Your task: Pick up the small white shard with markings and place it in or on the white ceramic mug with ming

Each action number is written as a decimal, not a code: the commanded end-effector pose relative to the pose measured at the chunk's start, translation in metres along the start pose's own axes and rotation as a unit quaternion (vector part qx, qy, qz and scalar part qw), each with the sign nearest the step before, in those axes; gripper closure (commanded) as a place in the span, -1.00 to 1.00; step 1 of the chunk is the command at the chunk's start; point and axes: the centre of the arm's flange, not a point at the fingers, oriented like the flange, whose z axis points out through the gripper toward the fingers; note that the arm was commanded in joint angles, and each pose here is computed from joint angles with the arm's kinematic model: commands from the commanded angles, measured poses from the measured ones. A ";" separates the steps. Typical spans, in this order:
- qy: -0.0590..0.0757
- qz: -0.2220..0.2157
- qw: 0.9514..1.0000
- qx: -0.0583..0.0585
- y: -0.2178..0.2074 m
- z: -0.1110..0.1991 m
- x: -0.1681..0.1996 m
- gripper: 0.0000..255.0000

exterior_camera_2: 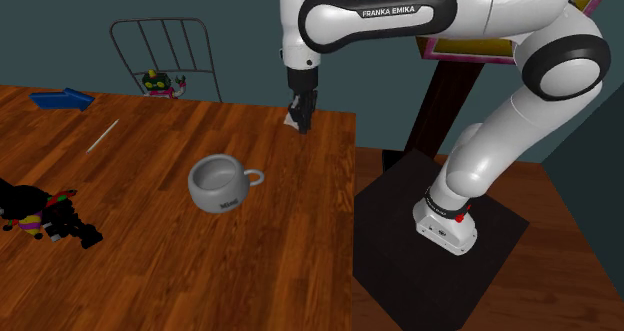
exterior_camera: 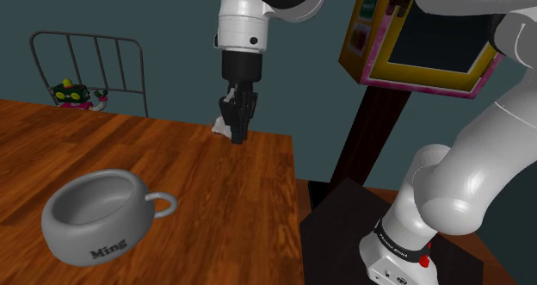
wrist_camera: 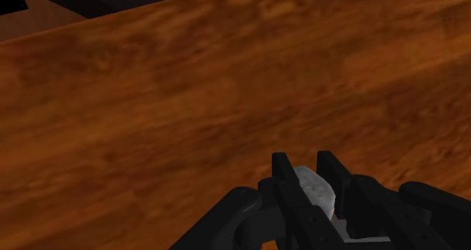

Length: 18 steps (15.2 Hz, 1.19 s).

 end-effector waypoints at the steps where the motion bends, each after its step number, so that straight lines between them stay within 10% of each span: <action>1: 0.000 0.000 1.000 0.000 -0.002 -0.006 0.000 1.00; 18: 0.000 0.000 1.000 0.000 -0.160 0.027 0.147 1.00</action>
